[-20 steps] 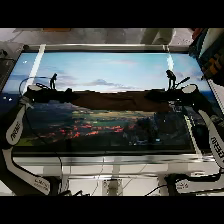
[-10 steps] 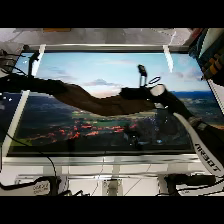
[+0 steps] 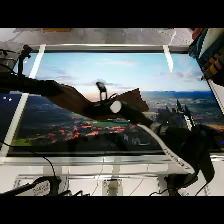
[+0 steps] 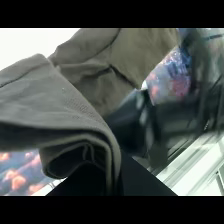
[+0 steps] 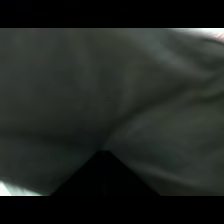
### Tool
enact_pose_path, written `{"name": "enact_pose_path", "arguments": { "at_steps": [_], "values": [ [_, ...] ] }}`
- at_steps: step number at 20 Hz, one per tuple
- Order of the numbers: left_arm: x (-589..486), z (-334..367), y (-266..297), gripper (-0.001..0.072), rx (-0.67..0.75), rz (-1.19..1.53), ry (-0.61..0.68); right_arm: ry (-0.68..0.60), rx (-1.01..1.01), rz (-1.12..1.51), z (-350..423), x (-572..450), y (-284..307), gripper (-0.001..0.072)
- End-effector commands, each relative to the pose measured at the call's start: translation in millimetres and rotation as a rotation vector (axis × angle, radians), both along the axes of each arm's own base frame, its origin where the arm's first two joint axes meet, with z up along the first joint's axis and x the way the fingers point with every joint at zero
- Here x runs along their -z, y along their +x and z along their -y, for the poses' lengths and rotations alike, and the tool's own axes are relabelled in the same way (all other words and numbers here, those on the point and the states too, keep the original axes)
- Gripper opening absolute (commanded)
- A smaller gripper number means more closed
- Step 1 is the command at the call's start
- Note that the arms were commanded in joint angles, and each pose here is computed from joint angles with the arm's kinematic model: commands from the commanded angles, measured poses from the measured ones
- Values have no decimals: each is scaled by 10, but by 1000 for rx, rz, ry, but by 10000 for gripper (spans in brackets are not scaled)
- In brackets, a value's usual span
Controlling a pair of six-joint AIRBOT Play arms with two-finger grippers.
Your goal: Fold the clothes and pants, and hang the long-sleeved shirts on hangers.
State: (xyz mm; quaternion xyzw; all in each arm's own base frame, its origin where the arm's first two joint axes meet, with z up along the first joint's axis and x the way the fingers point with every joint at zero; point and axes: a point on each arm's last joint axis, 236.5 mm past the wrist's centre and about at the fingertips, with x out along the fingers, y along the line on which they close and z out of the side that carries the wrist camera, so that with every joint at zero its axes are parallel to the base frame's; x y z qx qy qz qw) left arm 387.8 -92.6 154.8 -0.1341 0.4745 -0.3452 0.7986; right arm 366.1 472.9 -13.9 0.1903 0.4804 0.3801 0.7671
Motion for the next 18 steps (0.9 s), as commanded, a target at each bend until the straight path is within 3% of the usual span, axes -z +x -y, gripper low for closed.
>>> {"name": "enact_pose_path", "arguments": {
  "at_steps": [1, 5, 8, 14, 18],
  "values": [
    [72, -17, 69, 12, -14, -10, -1, -6, -68, -52, -314, 134, -419, 16],
    [121, 60, 164, 12, -18, -13, -30, -35, -57, -17, -180, 146, -260, 17],
    [-26, 431, 357, 12, -17, 37, -151, -69, 0, -6, 266, 96, 163, 18],
    [170, 1756, 681, 12, 10, 138, -211, -153, 191, -45, 1964, -204, 1038, 18],
    [559, 2787, 746, 12, -25, 227, -206, -195, 334, -76, 3093, -394, 1263, 18]
  ]
}}
